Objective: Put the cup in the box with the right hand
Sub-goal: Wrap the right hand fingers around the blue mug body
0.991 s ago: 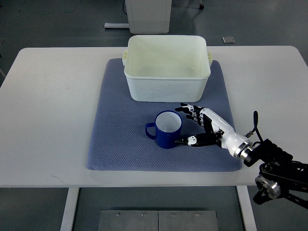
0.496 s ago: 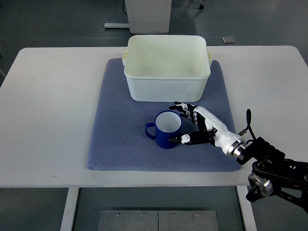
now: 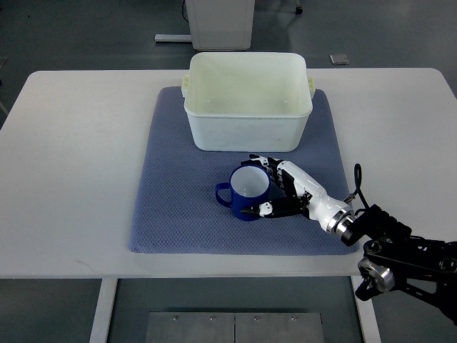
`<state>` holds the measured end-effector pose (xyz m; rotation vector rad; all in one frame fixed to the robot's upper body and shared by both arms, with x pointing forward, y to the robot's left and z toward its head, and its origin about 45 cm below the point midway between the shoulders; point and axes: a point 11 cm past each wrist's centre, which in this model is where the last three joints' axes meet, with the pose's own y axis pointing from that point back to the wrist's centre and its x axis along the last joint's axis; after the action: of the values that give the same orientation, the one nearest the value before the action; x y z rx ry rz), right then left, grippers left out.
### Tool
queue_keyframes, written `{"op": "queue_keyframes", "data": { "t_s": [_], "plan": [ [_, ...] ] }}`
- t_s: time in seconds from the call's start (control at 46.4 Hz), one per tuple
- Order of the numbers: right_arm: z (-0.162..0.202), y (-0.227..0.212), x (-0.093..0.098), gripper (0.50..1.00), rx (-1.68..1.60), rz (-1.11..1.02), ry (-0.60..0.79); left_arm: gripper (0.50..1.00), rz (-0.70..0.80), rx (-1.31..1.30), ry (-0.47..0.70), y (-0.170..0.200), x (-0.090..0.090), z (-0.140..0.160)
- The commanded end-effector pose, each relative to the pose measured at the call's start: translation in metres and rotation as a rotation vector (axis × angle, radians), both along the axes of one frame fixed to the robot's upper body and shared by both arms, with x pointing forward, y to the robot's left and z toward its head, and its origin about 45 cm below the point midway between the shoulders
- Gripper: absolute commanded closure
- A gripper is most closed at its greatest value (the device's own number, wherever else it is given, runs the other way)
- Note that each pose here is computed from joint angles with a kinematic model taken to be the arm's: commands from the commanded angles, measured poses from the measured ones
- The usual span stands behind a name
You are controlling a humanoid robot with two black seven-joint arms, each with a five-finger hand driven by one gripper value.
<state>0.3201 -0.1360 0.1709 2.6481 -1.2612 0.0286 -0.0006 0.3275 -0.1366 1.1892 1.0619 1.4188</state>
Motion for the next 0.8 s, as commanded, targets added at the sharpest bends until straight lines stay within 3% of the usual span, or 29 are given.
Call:
{"op": "queue_keyframes", "data": {
  "t_s": [0.0, 0.776],
  "plan": [
    [0.0, 0.003, 0.001, 0.5, -0.005, 0.003, 0.002, 0.5, 0.001, -0.001, 0.0, 0.0, 0.0, 0.0],
    [-0.005, 0.017, 0.005, 0.502, -0.024, 0.025, 0.008, 0.5, -0.001, 0.0, 0.0, 0.0, 0.0, 0.0]
  ]
}}
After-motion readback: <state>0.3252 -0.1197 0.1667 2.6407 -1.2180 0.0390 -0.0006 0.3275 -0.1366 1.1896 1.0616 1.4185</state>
